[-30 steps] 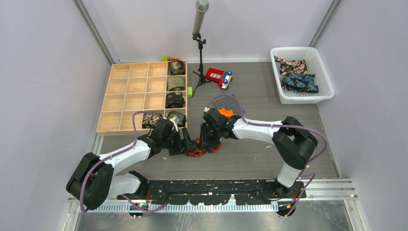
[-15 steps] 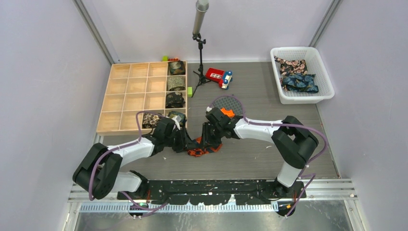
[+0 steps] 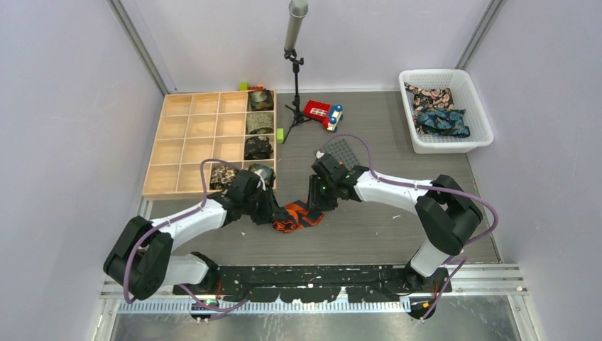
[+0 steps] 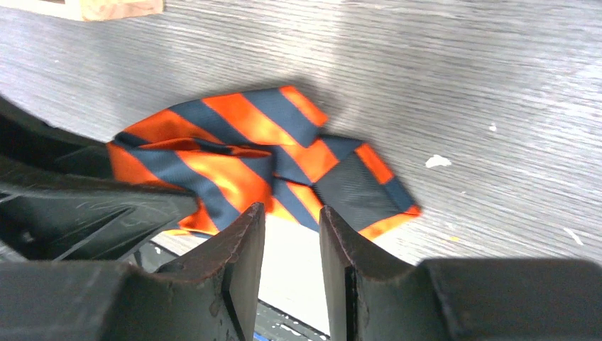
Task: Roll the ties
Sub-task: Roll the tie at the center of the board.
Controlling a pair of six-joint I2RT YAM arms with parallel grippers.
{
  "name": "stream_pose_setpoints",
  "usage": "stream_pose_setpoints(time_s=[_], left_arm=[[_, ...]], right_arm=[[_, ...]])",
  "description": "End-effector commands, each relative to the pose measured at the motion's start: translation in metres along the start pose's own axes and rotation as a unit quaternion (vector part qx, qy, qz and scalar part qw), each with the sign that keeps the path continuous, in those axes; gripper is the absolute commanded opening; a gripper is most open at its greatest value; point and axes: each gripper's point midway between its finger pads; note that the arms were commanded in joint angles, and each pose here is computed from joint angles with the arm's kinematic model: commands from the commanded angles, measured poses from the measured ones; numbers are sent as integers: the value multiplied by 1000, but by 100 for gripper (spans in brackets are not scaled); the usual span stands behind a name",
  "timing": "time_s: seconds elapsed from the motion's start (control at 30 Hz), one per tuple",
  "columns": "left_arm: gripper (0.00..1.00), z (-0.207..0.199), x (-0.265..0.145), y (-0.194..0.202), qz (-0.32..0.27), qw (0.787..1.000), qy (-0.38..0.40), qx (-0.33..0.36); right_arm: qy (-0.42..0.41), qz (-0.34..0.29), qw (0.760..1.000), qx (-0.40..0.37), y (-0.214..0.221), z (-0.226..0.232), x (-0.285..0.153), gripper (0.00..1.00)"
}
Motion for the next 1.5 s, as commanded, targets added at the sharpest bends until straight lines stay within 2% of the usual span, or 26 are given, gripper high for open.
stream_pose_setpoints(time_s=[0.0,0.3,0.57,0.8,1.1,1.47], left_arm=[[29,18,-14,-1,-5,998,-66,24],[29,24,-28,-5,-1,989,-135,69],[29,27,-46,-18,-18,961,-237,142],[29,30,-49,-26,-31,931,-309,195],[29,26,-53,-34,-67,880,-396,254],[28,8,-44,-30,-105,826,-462,305]], right_arm=[[34,2,999,-3,9,-17,10,39],[59,23,998,-13,34,-16,25,37],[92,30,995,-19,50,-16,14,35],[122,-27,992,-9,26,-24,-38,35],[156,-125,978,60,1,-57,-102,35],[147,-178,969,92,-3,-71,-142,35]])
Point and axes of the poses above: each gripper's point midway between its finger pads, its own x axis out along the fingers, its own z axis along the line the jaws close on, y = z × x, and after that the axes turned 8 degrees about -x, right-handed
